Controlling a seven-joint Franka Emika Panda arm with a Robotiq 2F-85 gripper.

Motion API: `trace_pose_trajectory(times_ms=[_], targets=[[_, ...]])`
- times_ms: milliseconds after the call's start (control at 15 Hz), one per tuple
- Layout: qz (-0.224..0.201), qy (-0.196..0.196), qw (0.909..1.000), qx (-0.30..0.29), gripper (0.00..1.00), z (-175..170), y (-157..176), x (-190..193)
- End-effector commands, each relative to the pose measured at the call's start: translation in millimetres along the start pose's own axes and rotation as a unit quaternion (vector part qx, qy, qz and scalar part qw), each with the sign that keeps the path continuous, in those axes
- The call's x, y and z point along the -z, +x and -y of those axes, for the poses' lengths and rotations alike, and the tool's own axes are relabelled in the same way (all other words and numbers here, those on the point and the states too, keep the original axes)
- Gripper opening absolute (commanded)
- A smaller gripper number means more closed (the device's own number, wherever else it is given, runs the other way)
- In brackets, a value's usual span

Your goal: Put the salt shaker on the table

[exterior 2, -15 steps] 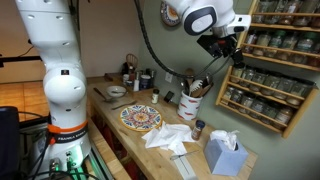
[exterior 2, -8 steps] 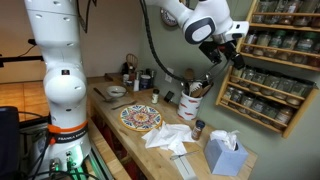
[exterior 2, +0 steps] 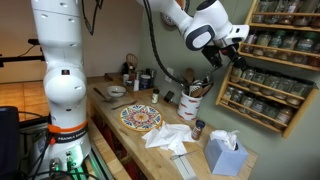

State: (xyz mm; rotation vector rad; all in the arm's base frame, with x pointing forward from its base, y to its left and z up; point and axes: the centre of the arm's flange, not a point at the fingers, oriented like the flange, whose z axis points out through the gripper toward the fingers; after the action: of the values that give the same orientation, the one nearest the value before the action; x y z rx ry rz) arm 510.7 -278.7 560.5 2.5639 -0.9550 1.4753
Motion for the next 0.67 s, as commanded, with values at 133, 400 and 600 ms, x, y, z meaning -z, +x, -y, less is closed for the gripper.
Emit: trace_pose_trajectory(times_ms=[133,400,600], targets=[[-0.007,-0.002,1.0000,-0.007,1.00,4.6,-0.9,-1.2],[-0.015,-0.001,0.9998,-0.009,0.74,7.3,-0.2,-3.1],[-0.019,-0.003,0.9997,-0.011,0.49,8.0,-1.3,-5.7]])
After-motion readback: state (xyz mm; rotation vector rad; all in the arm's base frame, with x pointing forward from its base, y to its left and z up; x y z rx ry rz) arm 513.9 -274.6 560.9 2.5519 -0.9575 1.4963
